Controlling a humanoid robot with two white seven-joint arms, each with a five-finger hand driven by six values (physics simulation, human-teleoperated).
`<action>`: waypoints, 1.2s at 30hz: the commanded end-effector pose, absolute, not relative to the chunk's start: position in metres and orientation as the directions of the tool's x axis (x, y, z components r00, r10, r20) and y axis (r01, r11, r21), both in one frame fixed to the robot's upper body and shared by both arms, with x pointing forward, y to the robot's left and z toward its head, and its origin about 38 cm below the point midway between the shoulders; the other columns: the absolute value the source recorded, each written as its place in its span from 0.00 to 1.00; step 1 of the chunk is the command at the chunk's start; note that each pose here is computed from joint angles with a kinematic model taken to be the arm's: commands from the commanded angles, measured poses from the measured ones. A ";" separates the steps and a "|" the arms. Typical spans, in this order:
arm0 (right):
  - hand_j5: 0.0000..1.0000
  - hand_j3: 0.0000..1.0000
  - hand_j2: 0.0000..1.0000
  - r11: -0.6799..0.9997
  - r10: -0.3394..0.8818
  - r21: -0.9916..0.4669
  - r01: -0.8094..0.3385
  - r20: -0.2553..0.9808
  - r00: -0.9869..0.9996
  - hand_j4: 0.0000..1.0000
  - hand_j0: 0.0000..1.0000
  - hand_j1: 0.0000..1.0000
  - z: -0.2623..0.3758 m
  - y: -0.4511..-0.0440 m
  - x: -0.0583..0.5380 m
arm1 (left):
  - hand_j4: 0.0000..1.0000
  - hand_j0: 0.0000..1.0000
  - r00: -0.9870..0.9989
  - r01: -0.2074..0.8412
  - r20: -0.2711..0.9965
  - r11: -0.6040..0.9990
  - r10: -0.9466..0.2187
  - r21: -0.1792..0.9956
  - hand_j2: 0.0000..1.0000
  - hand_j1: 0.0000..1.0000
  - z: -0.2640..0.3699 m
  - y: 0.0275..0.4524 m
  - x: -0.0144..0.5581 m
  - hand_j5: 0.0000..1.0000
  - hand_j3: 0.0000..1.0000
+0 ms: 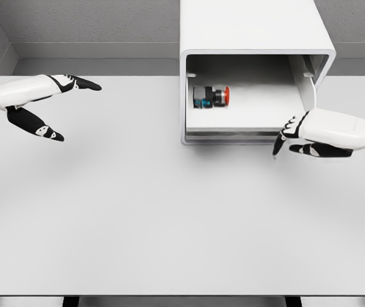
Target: Slide open multi-storey tabletop storage cabinets and put open load switch and slide close multi-storey tabletop storage cabinets
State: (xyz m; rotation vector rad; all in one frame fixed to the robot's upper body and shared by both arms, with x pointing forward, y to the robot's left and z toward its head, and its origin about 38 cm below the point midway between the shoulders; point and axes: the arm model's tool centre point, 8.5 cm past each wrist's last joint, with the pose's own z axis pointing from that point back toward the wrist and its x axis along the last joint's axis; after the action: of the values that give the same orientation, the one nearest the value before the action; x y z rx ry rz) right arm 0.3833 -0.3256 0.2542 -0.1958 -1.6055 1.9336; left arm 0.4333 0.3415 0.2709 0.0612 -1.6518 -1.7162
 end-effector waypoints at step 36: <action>1.00 1.00 1.00 -0.193 0.445 -0.883 -0.427 0.309 -0.841 1.00 1.00 1.00 0.203 -0.258 0.406 | 1.00 1.00 -0.717 0.513 0.496 0.112 -0.489 0.851 1.00 1.00 0.248 0.325 0.429 1.00 1.00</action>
State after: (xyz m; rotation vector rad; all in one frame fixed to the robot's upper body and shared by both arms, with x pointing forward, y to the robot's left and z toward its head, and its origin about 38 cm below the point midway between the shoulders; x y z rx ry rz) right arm 0.4058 -0.2578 0.2033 -0.0246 -1.5238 2.0769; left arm 0.4292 0.3253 0.2471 -0.0189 -1.6436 -1.7120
